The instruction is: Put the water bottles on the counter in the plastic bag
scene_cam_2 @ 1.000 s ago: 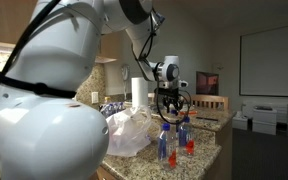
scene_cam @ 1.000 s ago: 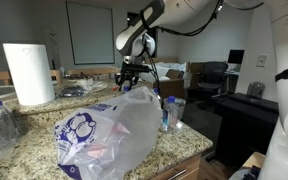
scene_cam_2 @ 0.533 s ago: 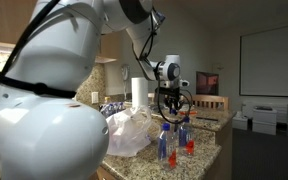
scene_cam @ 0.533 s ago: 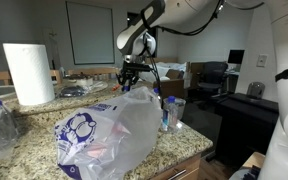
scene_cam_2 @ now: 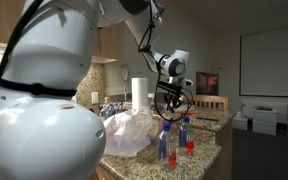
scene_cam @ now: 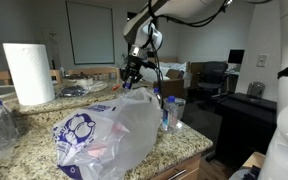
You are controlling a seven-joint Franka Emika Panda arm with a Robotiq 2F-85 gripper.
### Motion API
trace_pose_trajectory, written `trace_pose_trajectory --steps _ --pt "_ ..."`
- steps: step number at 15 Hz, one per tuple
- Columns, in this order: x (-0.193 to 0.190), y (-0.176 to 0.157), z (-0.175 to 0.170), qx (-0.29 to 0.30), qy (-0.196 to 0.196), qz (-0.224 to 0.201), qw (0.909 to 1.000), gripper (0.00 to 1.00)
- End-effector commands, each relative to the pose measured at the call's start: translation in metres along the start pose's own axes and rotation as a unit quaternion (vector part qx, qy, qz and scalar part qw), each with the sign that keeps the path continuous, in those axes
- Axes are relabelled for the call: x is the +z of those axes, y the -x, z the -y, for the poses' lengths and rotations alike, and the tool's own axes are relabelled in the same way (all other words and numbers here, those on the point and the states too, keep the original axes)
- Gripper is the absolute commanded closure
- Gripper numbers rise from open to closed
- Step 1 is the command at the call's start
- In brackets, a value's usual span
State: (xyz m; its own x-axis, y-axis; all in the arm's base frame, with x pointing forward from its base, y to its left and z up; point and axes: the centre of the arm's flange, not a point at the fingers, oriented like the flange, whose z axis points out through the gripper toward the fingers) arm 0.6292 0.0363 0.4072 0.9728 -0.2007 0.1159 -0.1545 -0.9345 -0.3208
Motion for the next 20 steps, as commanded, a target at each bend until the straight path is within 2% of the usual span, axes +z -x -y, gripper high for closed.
trace_pose_trajectory --steps 1,3,4,7,10,13,15,18,20 --pt "-0.058 0.031 -0.038 0.01 -0.064 -0.005 0.9979 0.86" --pt "-0.082 0.036 -0.052 0.025 -0.067 -0.005 0.9974 0.86" --pt "-0.09 0.038 -0.058 0.027 -0.073 0.01 0.9969 0.86" --pt "-0.087 0.043 -0.07 0.015 -0.12 0.095 0.9881 0.86" --pt "-0.057 0.05 -0.074 0.002 -0.165 0.168 0.9718 0.86" --pt "-0.014 0.059 -0.07 -0.005 -0.196 0.245 0.9494 0.86" --pt "0.018 0.066 -0.058 -0.02 -0.222 0.29 0.9309 0.86" --pt "0.061 0.076 -0.027 -0.053 -0.261 0.347 0.8993 0.86" --pt "0.083 0.082 -0.007 -0.073 -0.283 0.386 0.8748 0.86"
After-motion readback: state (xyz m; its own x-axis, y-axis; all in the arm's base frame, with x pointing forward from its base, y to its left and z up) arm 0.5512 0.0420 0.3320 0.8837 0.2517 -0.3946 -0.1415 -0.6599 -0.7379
